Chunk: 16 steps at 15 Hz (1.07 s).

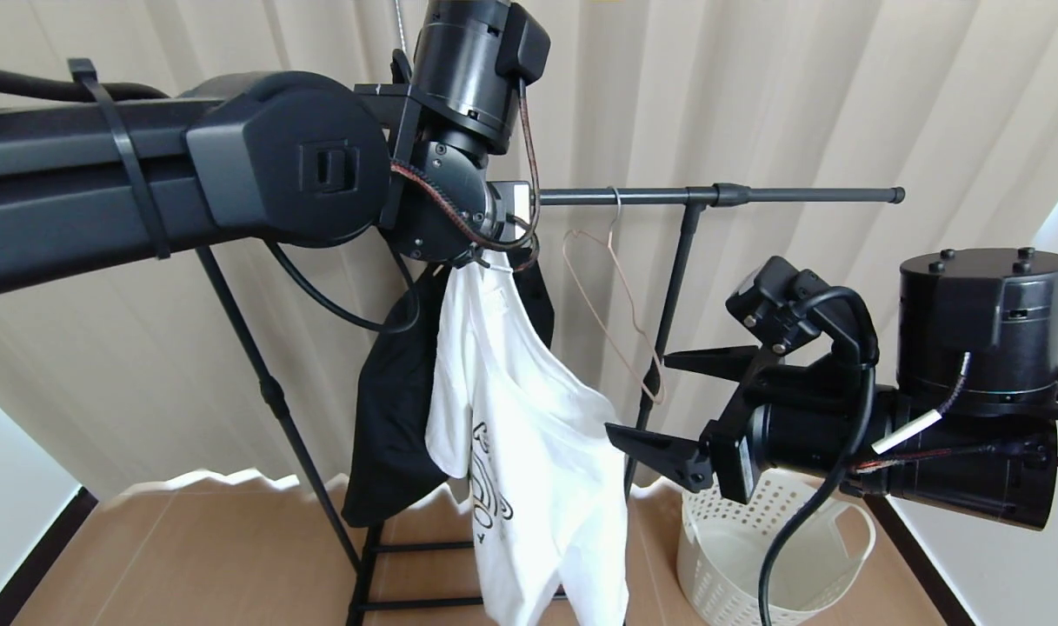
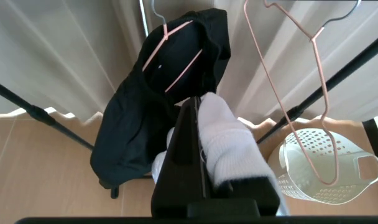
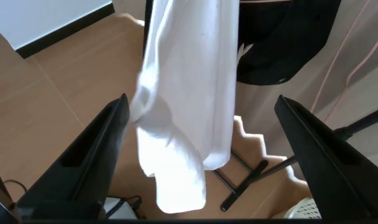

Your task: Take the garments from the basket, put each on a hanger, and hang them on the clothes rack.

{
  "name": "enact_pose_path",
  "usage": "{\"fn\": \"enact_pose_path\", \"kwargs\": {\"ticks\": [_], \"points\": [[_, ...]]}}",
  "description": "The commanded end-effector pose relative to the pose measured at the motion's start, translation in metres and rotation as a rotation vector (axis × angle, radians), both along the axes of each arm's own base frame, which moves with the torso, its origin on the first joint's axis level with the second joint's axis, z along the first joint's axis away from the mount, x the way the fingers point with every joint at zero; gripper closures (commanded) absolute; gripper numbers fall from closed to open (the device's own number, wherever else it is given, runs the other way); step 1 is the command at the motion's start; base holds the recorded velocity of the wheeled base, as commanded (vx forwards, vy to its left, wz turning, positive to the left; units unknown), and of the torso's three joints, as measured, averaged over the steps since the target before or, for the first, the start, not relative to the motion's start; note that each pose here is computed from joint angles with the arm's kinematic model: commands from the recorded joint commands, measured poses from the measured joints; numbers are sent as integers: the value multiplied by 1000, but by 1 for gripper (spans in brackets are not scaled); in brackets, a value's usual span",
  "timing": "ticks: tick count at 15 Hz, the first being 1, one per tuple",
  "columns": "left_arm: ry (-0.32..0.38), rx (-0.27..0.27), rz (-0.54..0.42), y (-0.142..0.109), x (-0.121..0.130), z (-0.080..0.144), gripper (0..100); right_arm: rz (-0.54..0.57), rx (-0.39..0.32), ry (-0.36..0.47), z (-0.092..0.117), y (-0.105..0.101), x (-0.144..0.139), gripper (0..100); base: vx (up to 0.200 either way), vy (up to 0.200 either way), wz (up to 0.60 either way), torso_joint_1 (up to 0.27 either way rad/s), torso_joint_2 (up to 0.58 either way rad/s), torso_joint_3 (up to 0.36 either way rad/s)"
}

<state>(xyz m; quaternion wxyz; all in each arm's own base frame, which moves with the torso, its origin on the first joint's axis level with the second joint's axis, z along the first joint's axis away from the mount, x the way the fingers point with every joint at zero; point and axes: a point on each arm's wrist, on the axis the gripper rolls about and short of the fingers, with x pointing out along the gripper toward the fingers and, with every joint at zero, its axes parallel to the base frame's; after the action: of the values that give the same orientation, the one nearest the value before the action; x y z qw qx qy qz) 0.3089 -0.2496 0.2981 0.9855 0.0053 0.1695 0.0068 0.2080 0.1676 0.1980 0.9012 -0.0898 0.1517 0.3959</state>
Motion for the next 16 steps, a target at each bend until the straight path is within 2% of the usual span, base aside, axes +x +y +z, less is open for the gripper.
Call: {"fn": "enact_pose_path", "kwargs": {"ticks": [1,4,6,7,8,9,10,13,16], "points": [[4,9,-1,-2,1,-3,100,3,4,-4,1,0,0,0,0,0,0,0,0,0],[0,8,-8,-3,-1,-1,100,9,33,-27,5,3,2,0,0,0,0,0,0,0],[0,10,-38,-11,-9,0,100,-40,121,9,6,23,11,0,0,0,0,0,0,0],[-10,3,-59,-12,-18,7,100,-137,181,33,3,41,19,0,0,0,0,0,0,0],[-11,12,-65,-11,-21,9,100,-151,178,26,-5,43,23,0,0,0,0,0,0,0],[-13,22,-71,-11,-23,10,100,-134,171,12,-8,43,24,0,0,0,0,0,0,0],[-13,46,-79,-9,-25,11,100,-94,169,-27,-11,33,35,0,0,0,0,0,0,0],[-8,96,-100,-5,-29,12,100,147,146,-107,-11,-9,66,0,0,0,0,0,0,0],[-5,135,-133,-5,-29,12,100,186,155,-91,-18,-15,74,0,0,0,0,0,0,0]]}}
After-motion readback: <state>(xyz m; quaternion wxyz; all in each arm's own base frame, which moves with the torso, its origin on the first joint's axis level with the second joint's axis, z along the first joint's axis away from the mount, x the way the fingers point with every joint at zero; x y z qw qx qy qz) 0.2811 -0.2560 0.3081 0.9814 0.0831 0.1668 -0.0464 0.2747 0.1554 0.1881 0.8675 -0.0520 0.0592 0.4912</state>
